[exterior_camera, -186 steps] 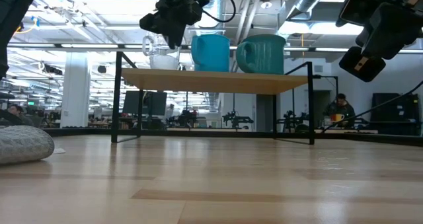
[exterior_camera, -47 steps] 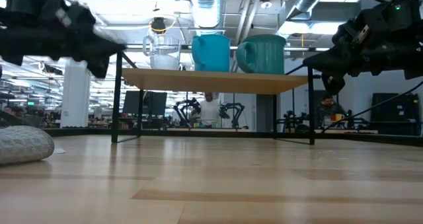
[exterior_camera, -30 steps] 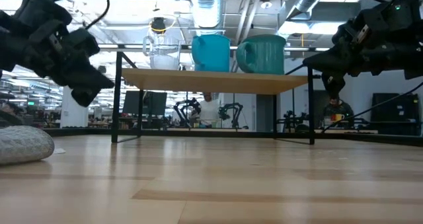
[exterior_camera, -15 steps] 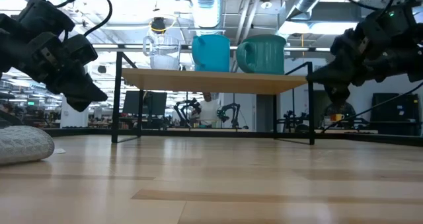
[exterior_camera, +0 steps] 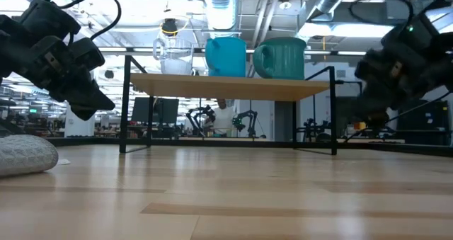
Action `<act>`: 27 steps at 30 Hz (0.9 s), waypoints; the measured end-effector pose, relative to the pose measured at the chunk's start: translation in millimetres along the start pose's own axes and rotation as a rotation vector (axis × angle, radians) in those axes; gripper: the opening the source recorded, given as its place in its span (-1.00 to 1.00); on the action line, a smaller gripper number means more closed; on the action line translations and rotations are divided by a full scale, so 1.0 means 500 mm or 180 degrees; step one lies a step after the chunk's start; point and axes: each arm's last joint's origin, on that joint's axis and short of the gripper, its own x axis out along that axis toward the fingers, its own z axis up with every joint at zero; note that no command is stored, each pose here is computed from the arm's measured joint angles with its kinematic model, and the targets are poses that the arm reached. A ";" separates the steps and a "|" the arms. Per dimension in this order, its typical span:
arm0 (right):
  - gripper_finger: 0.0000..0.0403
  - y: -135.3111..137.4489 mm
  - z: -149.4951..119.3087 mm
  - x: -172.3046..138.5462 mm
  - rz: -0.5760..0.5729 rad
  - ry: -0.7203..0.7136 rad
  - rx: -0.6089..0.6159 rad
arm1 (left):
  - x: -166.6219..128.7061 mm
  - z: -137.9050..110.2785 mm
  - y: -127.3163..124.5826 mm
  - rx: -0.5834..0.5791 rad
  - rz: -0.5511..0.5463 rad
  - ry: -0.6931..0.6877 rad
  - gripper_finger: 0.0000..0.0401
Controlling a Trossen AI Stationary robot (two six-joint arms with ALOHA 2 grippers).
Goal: Stack small to large cups/mugs on shelf
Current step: Return to Home Position
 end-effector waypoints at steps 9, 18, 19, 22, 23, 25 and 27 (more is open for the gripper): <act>-0.94 -0.012 -0.039 -0.004 -0.0205 0.0598 0.0262 | 0.000 0.000 0.000 -0.0290 0.0000 0.0000 -1.00; -0.94 -0.013 -0.046 -0.005 -0.0226 0.0718 0.0221 | 0.000 0.000 0.000 -0.0288 0.0001 0.0000 -1.00; -0.94 -0.013 -0.046 -0.005 -0.0225 0.0716 0.0183 | 0.000 0.000 0.000 -0.0284 0.0001 0.0000 -1.00; -0.94 -0.013 -0.046 -0.006 -0.0220 0.0711 0.0141 | 0.000 0.000 0.000 -0.0274 0.0001 -0.0001 -1.00; -0.94 -0.013 -0.046 -0.006 -0.0221 0.0711 0.0127 | 0.000 0.000 0.000 -0.0278 0.0001 0.0000 -1.00; -0.94 -0.013 -0.046 -0.006 -0.0217 0.0712 0.0079 | 0.000 0.000 0.000 -0.0290 0.0001 0.0000 -1.00; -0.94 -0.013 -0.045 -0.006 -0.0223 0.0710 0.0061 | 0.000 0.000 0.000 -0.0287 0.0001 0.0000 -1.00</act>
